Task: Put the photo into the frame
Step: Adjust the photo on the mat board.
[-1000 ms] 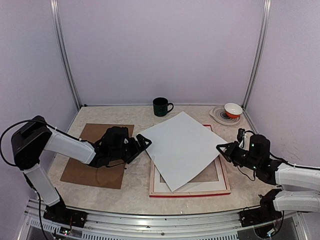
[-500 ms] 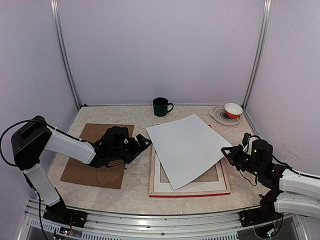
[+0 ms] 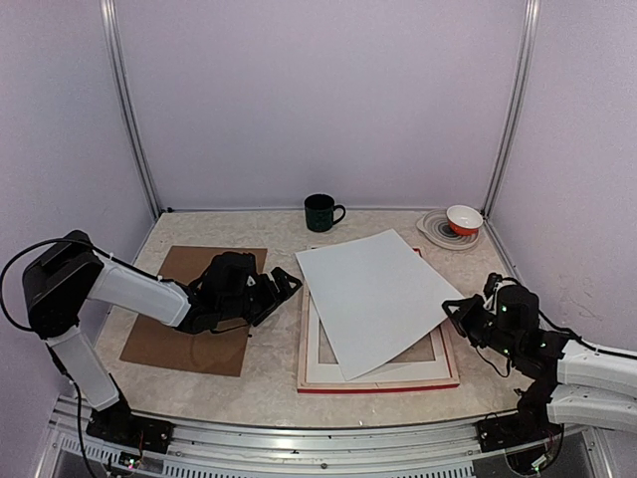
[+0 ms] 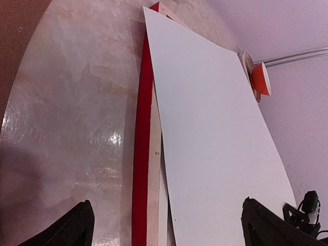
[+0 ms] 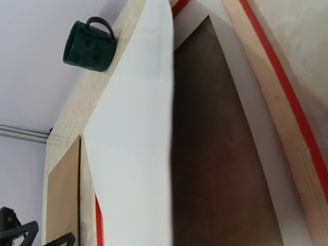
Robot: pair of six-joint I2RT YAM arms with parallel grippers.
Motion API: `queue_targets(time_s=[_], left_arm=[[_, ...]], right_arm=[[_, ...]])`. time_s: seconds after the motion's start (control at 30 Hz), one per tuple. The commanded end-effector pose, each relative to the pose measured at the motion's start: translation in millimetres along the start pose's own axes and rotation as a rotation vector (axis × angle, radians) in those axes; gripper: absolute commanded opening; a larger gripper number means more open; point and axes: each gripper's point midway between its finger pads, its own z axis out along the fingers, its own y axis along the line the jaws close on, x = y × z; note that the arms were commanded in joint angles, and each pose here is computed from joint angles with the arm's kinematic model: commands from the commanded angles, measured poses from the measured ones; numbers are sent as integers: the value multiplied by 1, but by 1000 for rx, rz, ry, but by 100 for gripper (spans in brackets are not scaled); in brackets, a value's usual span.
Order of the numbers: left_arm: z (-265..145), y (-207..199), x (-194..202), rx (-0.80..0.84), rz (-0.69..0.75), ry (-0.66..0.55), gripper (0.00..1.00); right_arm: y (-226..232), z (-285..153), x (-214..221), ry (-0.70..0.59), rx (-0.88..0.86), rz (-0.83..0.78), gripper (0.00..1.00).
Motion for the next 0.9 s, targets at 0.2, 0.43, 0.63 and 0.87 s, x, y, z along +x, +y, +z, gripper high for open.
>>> queue_targets(time_s=[0.2,0.43,0.63,0.87], left_arm=[[-2,2,-3,-1,14,-6,99],[-3,0,-4,5,13,-10,99],[-3,0,-4,6,13,-8,99],[-5,-3,-7,16,16,-14,99]], right_arm=[[-1,-11,-4,-68,46,21,0],[-3,-17,-3,-102,71,41,0],[1,-17,4,-103,72,39,0],[2,-17,11,-117,97,33,0]])
